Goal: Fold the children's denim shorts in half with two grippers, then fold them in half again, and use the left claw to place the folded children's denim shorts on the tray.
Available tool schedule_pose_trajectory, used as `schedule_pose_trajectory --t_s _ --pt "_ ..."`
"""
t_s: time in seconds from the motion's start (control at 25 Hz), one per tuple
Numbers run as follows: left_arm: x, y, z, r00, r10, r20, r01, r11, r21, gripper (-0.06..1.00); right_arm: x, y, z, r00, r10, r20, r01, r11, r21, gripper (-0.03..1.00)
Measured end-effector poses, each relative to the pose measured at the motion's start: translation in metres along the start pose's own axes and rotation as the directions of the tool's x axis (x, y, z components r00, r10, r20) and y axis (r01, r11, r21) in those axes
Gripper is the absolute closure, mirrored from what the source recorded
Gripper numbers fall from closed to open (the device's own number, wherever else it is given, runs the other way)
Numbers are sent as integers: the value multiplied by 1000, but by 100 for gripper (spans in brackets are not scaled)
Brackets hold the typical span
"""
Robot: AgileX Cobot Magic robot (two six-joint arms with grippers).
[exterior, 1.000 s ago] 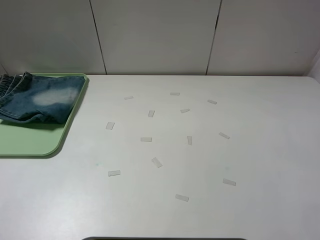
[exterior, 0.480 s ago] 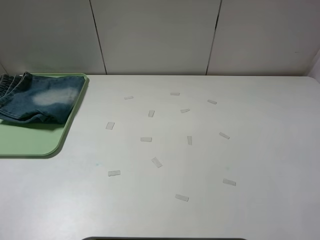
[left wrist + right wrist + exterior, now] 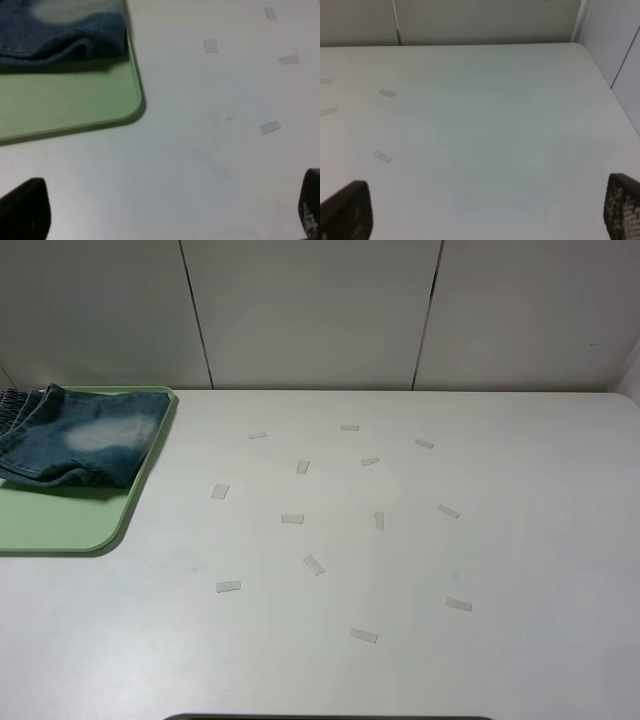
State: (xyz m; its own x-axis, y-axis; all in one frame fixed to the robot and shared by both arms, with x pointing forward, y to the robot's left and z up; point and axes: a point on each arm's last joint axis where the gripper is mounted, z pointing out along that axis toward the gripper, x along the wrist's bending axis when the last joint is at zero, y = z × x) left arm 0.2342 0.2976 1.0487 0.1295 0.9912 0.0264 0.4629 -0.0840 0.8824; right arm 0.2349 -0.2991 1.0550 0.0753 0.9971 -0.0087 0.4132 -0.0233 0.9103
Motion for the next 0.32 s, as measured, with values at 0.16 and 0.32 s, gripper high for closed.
schedule_pose_trajectory --t_s 0.16,0.32 --pt "0 0 0 1000 0 0 0 1000 0 -5 0 0 0 1000 0 0 0 1000 0 27" --pt "0 0 0 1000 0 0 0 1000 0 -5 0 0 0 1000 0 0 0 1000 0 27"
